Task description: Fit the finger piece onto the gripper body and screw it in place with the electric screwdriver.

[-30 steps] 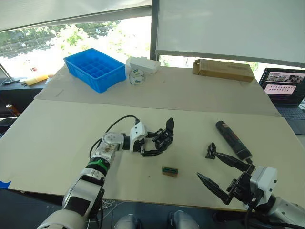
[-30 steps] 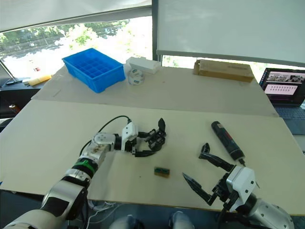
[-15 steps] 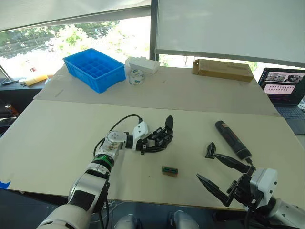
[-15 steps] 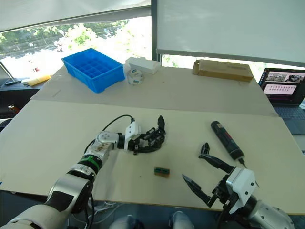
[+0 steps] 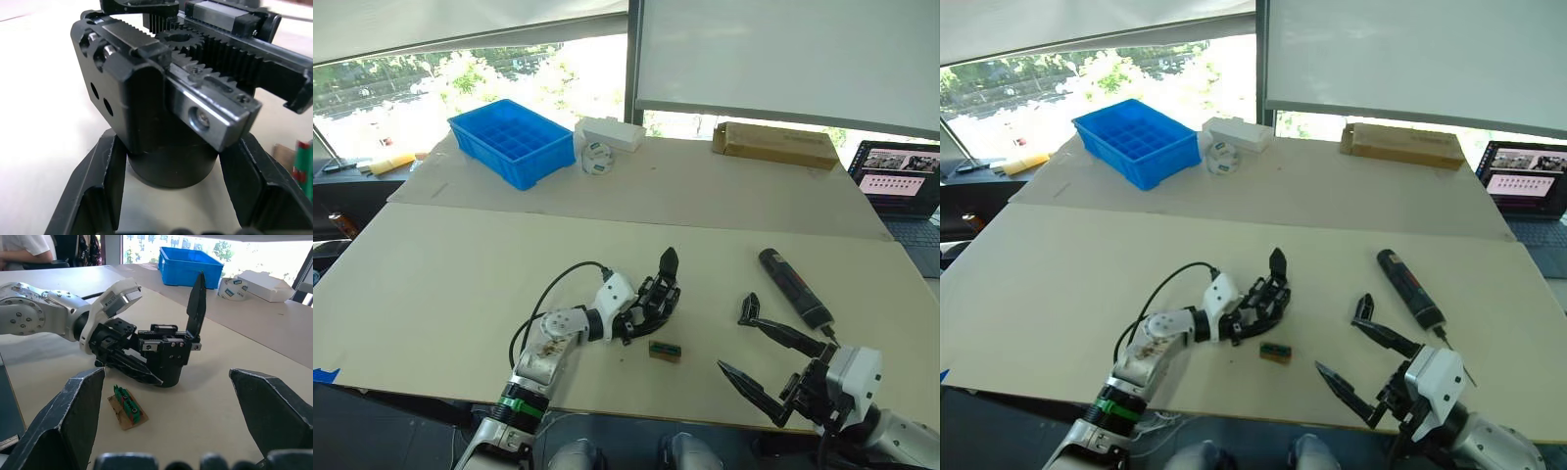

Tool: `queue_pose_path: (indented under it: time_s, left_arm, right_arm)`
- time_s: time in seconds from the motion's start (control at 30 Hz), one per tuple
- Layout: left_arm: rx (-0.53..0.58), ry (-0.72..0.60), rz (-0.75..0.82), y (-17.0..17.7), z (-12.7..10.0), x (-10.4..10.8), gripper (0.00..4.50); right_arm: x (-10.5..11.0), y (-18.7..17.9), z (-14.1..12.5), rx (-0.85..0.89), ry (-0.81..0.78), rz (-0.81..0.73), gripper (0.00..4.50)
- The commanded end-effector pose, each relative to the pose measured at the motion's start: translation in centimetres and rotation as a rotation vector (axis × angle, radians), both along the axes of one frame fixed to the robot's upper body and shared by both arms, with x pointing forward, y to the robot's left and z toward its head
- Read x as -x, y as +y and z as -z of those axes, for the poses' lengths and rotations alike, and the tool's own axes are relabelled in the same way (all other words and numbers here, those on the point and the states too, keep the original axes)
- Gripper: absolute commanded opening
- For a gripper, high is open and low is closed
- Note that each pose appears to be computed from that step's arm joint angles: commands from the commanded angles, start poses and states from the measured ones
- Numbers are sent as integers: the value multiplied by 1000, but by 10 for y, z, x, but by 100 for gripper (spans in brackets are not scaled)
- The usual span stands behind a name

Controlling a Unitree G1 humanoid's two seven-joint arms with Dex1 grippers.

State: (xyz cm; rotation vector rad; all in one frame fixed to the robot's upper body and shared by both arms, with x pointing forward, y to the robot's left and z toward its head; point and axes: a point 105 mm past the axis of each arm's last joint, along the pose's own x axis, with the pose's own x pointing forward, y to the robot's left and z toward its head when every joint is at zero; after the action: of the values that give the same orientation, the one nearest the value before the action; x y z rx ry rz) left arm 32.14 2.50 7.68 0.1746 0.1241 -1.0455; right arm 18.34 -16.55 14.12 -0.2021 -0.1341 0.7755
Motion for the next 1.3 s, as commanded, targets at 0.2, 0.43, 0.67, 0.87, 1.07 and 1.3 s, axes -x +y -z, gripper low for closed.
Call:
queue_pose_path:
  time_s: [0.2, 0.43, 0.67, 0.87, 1.07, 1.3]
  left_arm:
    - [-5, -123, -71, -5, -10, -5, 226]
    - [-8, -42, -40, -7, 11, 5, 226]
    - [8, 15, -97, 10, 12, -6, 420]
    - [-1, -5, 39, 38, 2, 4, 436]
    - [-66, 55, 138, 104, -11, 4, 436]
    - [-25, 26, 365, 128, -62, 18, 436]
  right_arm:
    - [-1, 2, -4, -2, -26, -20, 450]
    - [4, 0, -2, -22, 1, -8, 450]
    - [7, -1, 4, -50, 28, 28, 450]
    - [-1, -6, -21, -259, 75, 102, 450]
    - [-1, -7, 2, -135, 478, 214, 450]
    - [-35, -27, -5, -96, 771, 441, 450]
